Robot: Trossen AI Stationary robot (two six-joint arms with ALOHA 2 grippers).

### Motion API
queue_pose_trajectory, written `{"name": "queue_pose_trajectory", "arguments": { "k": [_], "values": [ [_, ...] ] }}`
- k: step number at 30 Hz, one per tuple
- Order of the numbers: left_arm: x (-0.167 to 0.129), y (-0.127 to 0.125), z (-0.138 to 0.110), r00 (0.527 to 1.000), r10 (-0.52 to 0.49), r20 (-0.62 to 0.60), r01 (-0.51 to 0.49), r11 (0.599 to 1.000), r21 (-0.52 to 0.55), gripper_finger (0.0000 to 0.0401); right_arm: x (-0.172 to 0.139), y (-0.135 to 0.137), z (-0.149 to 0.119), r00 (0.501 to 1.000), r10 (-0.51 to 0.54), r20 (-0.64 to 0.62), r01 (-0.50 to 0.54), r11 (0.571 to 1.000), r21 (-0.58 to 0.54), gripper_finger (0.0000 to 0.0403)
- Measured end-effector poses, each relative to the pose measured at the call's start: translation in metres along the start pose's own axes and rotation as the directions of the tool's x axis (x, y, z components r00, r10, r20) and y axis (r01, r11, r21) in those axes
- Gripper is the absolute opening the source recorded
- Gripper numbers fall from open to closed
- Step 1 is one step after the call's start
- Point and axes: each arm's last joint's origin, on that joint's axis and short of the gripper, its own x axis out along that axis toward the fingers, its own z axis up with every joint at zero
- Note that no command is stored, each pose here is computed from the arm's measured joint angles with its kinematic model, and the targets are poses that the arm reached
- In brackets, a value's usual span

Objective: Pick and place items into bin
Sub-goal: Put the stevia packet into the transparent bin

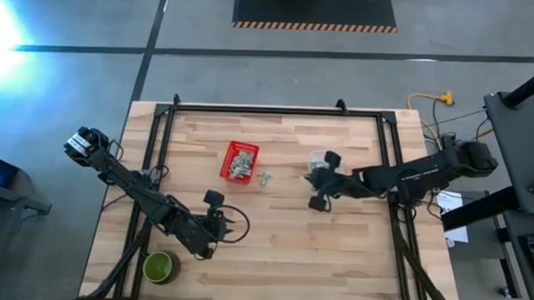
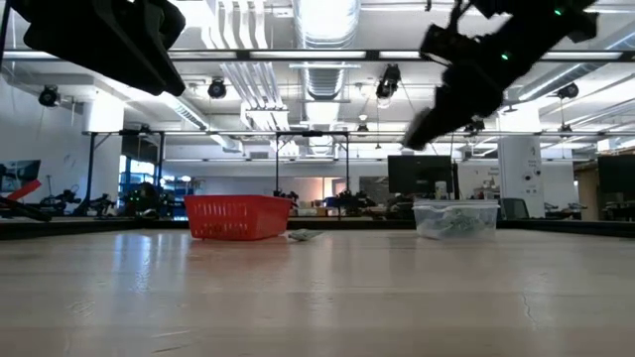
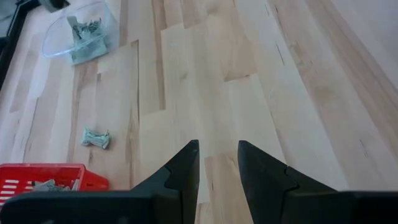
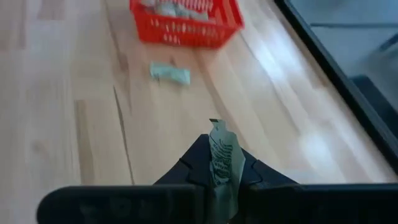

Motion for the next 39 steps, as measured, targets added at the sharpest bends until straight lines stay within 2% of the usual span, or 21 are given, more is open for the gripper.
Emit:
{"name": "queue_pose_trajectory", "arguments": {
  "k": [6, 10, 22, 32, 35, 39],
  "values": [
    [0.0, 0.0, 0.001, 1.0, -0.002, 0.006, 0.002, 0.999, -0.054, 0.0093, 0.003, -0.007, -0.035, 0.998, -0.043, -0.045, 0.045, 0.998, 0.037, 0.0013],
    [0.001, 0.0, 0.0, 1.0, -0.001, 0.005, 0.002, 0.997, -0.079, 0.0093, 0.005, -0.011, -0.047, 0.995, -0.068, -0.07, 0.072, 0.995, 0.066, 0.0013],
    [0.002, -0.002, 0.002, 0.999, -0.01, 0.053, 0.015, 0.994, -0.112, 0.0093, 0.005, -0.012, -0.05, 0.994, -0.071, -0.077, 0.077, 0.994, 0.078, 0.0013],
    [0.002, -0.002, 0.002, 0.999, -0.009, 0.051, 0.015, 0.994, -0.11, 0.0093, 0.006, -0.018, -0.057, 0.98, -0.154, -0.126, 0.169, 0.978, 0.118, 0.0014],
    [0.002, -0.002, 0.002, 0.999, -0.009, 0.051, 0.015, 0.994, -0.11, 0.0093, 0.006, -0.018, -0.058, 0.98, -0.154, -0.126, 0.169, 0.979, 0.116, 0.0029],
    [0.002, -0.002, 0.002, 0.999, -0.009, 0.051, 0.014, 0.995, -0.101, 0.0093, 0.006, -0.018, -0.058, 0.98, -0.157, -0.126, 0.171, 0.978, 0.115, 0.0069]
  ]
}}
